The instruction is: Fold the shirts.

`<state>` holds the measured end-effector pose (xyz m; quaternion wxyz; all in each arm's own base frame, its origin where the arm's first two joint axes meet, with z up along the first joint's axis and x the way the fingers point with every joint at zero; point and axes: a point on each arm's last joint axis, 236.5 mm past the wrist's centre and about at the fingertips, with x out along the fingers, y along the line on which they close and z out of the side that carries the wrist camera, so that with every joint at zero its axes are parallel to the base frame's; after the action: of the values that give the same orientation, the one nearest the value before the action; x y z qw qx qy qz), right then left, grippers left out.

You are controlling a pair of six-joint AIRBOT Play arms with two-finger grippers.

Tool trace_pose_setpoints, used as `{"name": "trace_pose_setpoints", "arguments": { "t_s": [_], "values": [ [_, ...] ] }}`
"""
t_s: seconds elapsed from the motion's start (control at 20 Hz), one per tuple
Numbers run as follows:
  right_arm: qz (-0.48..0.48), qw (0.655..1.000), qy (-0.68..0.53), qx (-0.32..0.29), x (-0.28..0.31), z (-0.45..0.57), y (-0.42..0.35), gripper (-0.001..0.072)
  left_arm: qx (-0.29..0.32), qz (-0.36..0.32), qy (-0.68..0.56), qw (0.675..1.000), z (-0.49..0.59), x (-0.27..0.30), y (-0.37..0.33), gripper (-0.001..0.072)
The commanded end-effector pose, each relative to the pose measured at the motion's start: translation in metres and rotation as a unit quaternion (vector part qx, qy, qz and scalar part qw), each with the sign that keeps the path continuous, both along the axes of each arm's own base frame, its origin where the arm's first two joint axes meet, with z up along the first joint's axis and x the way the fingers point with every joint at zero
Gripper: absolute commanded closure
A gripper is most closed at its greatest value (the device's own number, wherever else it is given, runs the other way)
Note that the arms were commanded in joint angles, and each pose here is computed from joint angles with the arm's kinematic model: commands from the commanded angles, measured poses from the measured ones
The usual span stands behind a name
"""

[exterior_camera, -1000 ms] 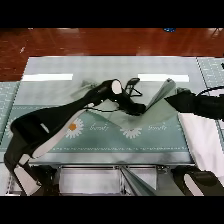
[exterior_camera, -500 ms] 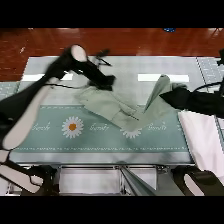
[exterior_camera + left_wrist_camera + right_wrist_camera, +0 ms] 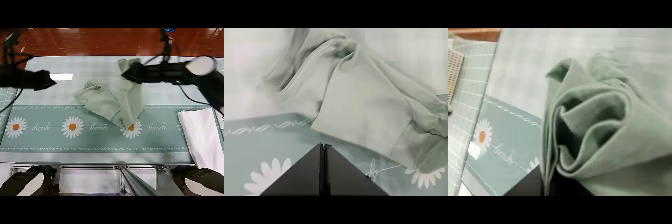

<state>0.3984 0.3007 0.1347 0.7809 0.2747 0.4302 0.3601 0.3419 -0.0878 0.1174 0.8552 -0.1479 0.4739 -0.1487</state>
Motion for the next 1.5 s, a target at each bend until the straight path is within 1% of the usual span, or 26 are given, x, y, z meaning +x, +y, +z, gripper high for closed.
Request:
{"name": "trace_pose_setpoints", "arguments": {
  "t_s": [0.0,0.15,0.25,0.3,0.35,0.4,0.5,0.6,0.7,0.75,0.8,0.85,0.9,0.95,1.0,1.05,1.1,1.2,1.35,1.45],
  "values": [
    [0.044,0.999,0.025,0.006,0.026,-0.036,0.075,0.0689,-0.01,0.041,-0.006,0.999,-0.022,-0.041,0.01,0.0687],
    [0.067,0.997,0.047,0.001,0.03,-0.07,0.113,0.0689,-0.043,0.038,0.017,0.998,-0.039,-0.055,-0.003,0.0687],
    [0.072,0.996,0.056,-0.004,0.034,-0.09,0.126,0.0688,-0.047,0.044,0.022,0.998,-0.049,-0.055,-0.003,0.0687],
    [0.065,0.996,0.055,-0.004,0.041,-0.098,0.13,0.0605,-0.047,0.049,0.02,0.997,-0.053,-0.053,-0.002,0.0687],
    [0.058,0.997,0.056,-0.002,0.047,-0.105,0.134,0.0445,-0.048,0.055,0.02,0.997,-0.058,-0.051,-0.001,0.0687],
    [0.057,0.997,0.06,-0.001,0.049,-0.11,0.136,0.0353,-0.047,0.058,0.021,0.997,-0.064,-0.049,-0.001,0.0687],
    [0.077,0.994,0.073,-0.002,0.042,-0.112,0.134,0.0344,-0.048,0.063,0.025,0.997,-0.075,-0.047,-0.001,0.0687],
    [0.109,0.99,0.09,0.002,0.036,-0.092,0.116,0.0345,-0.044,0.07,0.021,0.996,-0.081,-0.042,0.002,0.0686],
    [0.121,0.988,0.099,0.006,0.035,-0.055,0.07,0.0345,-0.042,0.087,0.008,0.995,-0.076,-0.034,0.012,0.0686],
    [0.123,0.988,0.089,-0.002,0.035,-0.033,0.04,0.0345,-0.044,0.095,0.007,0.994,-0.072,-0.032,0.018,0.0687],
    [0.117,0.99,0.074,-0.031,0.033,-0.015,0.005,0.0345,-0.046,0.101,0.006,0.994,-0.067,-0.033,0.023,0.0686],
    [0.092,0.99,0.059,-0.088,0.03,-0.004,-0.039,0.0345,-0.046,0.105,0.004,0.993,-0.064,-0.034,0.026,0.0686],
    [0.05,0.985,0.051,-0.157,0.027,-0.003,-0.083,0.0345,-0.046,0.104,0.004,0.993,-0.062,-0.037,0.027,0.0686],
    [-0.008,0.971,0.045,-0.235,0.021,-0.007,-0.131,0.0345,-0.047,0.1,0.007,0.994,-0.061,-0.04,0.025,0.0686],
    [-0.082,0.95,0.047,-0.298,0.012,-0.014,-0.177,0.0343,-0.048,0.092,0.01,0.995,-0.06,-0.045,0.02,0.0686],
    [-0.155,0.93,0.05,-0.33,0.002,-0.024,-0.212,0.0342,-0.048,0.085,0.012,0.995,-0.061,-0.048,0.016,0.0687],
    [-0.22,0.918,0.049,-0.326,-0.01,-0.039,-0.23,0.0332,-0.048,0.078,0.012,0.996,-0.061,-0.05,0.012,0.0687],
    [-0.29,0.922,0.071,-0.247,-0.038,-0.084,-0.227,0.0295,-0.048,0.064,0.016,0.997,-0.064,-0.054,0.003,0.0687],
    [-0.295,0.929,0.179,-0.137,-0.088,-0.165,-0.189,0.0294,-0.051,0.047,0.023,0.997,-0.068,-0.059,-0.008,0.0687],
    [-0.268,0.934,0.22,-0.087,-0.105,-0.192,-0.163,0.0294,-0.057,0.043,0.029,0.997,-0.071,-0.062,-0.013,0.0687]
  ]
}}
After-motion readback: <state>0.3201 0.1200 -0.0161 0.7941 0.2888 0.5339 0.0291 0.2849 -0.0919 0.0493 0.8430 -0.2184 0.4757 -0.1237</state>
